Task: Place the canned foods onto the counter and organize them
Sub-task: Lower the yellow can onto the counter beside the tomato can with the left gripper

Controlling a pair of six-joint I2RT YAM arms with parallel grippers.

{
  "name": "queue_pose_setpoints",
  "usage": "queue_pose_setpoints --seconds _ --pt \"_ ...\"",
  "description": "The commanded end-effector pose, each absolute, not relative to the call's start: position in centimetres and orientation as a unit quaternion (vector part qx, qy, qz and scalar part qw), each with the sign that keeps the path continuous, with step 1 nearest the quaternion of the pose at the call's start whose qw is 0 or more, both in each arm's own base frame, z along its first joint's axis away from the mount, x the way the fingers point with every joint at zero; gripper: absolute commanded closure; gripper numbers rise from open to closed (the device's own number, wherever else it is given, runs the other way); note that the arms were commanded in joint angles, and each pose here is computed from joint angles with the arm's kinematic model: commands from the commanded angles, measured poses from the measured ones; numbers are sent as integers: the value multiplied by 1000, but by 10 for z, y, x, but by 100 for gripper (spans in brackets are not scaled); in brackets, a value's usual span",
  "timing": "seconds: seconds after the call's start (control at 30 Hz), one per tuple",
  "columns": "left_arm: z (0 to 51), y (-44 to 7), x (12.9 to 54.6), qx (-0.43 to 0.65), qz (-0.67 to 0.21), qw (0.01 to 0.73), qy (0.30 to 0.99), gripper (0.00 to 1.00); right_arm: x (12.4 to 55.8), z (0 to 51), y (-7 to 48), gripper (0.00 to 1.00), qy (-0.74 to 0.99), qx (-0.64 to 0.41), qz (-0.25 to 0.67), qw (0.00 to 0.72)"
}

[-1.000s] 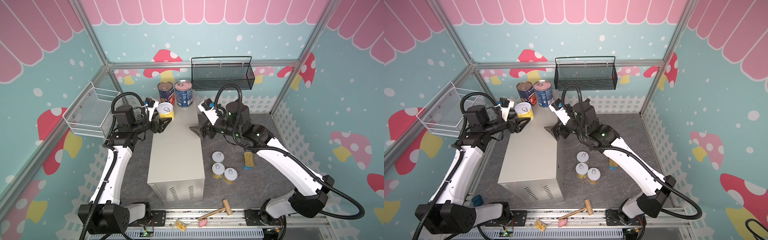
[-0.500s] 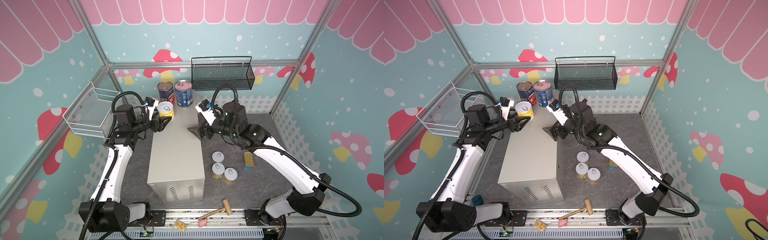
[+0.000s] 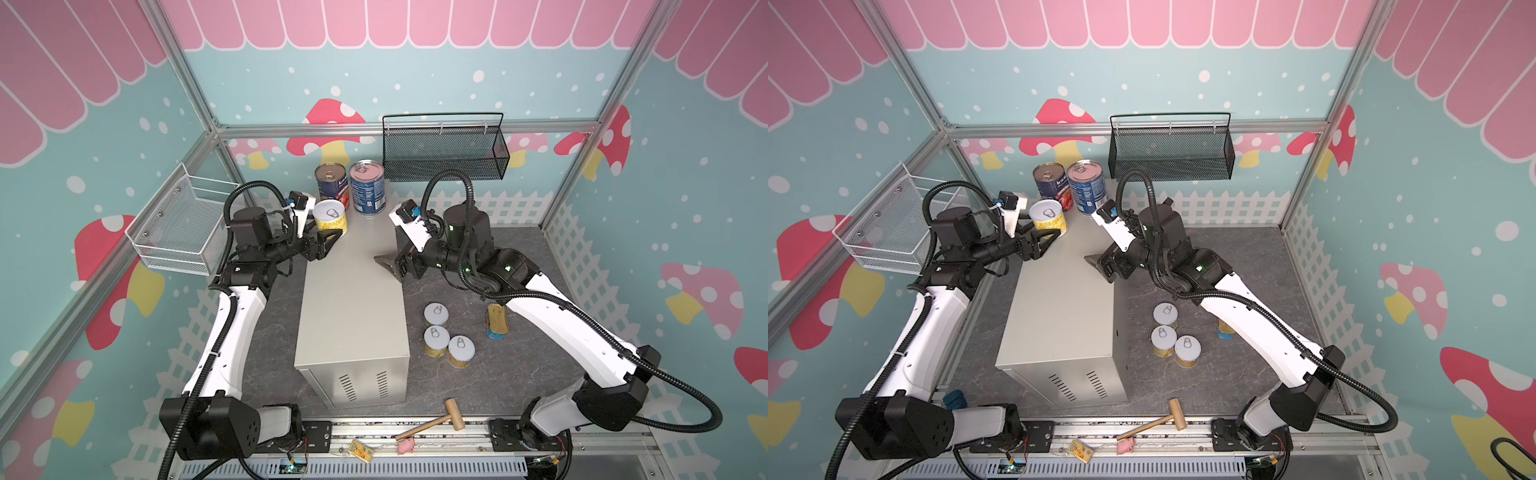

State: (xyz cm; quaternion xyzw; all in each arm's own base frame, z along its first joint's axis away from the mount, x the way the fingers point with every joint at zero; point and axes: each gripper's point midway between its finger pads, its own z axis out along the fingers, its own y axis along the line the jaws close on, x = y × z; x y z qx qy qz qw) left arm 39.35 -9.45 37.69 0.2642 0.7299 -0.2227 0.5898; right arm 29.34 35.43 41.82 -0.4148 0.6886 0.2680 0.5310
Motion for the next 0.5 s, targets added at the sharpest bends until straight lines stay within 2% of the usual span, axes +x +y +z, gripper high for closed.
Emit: queue_pose_setpoints --seconds 0.0,0.47 --pt "348 -88 403 251 -220 561 758 25 290 425 357 4 680 -420 268 538" --pt "344 -93 407 244 -242 551 760 26 287 424 352 4 680 -417 264 542"
